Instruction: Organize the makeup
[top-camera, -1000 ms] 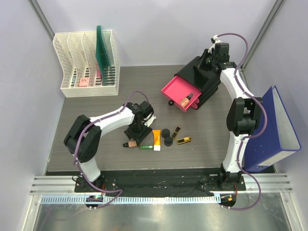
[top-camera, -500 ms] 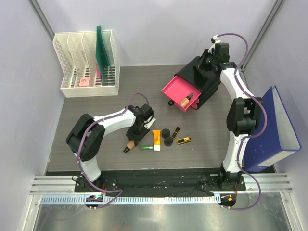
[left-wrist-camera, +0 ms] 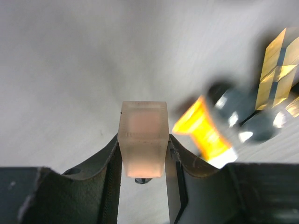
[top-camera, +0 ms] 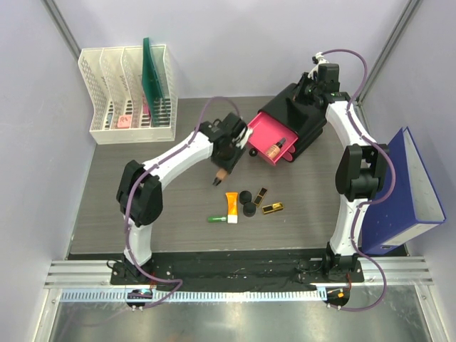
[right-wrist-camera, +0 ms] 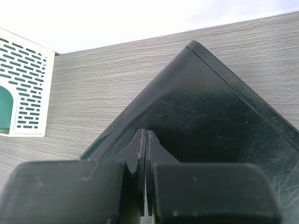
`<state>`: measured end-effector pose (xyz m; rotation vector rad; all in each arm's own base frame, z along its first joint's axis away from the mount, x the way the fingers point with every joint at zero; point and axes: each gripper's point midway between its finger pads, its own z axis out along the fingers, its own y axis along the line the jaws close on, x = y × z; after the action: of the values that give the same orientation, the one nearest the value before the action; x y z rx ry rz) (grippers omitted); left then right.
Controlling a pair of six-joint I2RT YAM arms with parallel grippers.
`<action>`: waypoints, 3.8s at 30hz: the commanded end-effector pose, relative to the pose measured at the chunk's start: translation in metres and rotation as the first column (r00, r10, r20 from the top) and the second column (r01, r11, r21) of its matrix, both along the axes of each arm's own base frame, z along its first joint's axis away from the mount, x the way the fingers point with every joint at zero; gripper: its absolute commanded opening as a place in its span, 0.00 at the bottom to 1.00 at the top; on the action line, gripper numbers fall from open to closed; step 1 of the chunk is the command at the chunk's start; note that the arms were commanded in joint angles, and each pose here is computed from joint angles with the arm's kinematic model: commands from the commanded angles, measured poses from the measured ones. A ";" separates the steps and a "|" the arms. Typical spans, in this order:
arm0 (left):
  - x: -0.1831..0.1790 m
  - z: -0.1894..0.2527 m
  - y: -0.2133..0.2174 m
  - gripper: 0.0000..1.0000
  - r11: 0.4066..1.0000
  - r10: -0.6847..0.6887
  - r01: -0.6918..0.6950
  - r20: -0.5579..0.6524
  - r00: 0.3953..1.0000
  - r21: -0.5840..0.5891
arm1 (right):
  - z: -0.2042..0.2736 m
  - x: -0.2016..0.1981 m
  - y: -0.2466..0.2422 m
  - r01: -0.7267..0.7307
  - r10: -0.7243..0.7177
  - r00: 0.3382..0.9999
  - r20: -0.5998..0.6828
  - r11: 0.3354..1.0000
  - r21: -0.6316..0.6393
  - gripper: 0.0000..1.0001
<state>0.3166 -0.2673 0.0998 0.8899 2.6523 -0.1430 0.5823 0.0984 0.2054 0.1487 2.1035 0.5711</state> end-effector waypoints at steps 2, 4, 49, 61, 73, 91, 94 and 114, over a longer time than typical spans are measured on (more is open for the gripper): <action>0.058 0.095 -0.056 0.00 0.973 0.065 -0.018 0.199 0.978 -0.231 | -0.135 -0.068 -0.011 -0.003 -0.030 0.893 -0.449 0.997 -0.073 0.01; 0.073 0.130 -0.073 0.00 0.950 0.088 -0.002 0.259 0.962 -0.313 | -0.135 -0.068 -0.011 -0.004 -0.029 0.892 -0.450 0.997 -0.073 0.01; 0.130 0.133 -0.180 0.64 0.754 0.130 0.059 0.236 0.963 -0.654 | -0.141 -0.072 -0.010 -0.004 -0.026 0.885 -0.465 0.998 -0.063 0.01; 0.135 0.226 -0.141 0.97 0.717 0.288 0.047 0.357 0.889 -0.695 | -0.140 -0.071 -0.011 -0.001 -0.029 0.886 -0.462 0.998 -0.063 0.01; 0.047 0.083 -0.018 0.90 0.789 0.496 -0.473 -0.047 0.867 -0.392 | -0.140 -0.069 -0.014 0.005 -0.035 0.887 -0.460 0.998 -0.067 0.01; -0.023 -0.055 -0.043 0.66 0.752 0.413 -0.627 -0.594 0.691 -0.206 | -0.143 -0.073 -0.012 0.003 -0.027 0.882 -0.471 0.999 -0.052 0.01; -0.028 -0.062 -0.047 0.62 0.755 0.394 -0.626 -0.630 0.669 -0.194 | -0.144 -0.073 -0.012 0.003 -0.027 0.880 -0.474 0.999 -0.050 0.01; -0.036 -0.057 -0.038 0.00 0.803 0.370 -0.577 -0.630 0.683 -0.153 | -0.149 -0.072 -0.014 0.005 -0.033 0.877 -0.479 0.998 -0.061 0.01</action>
<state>0.2743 -0.3046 0.0267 -0.0922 3.1826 -0.8259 0.5844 0.1011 0.2043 0.1555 2.0814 0.6128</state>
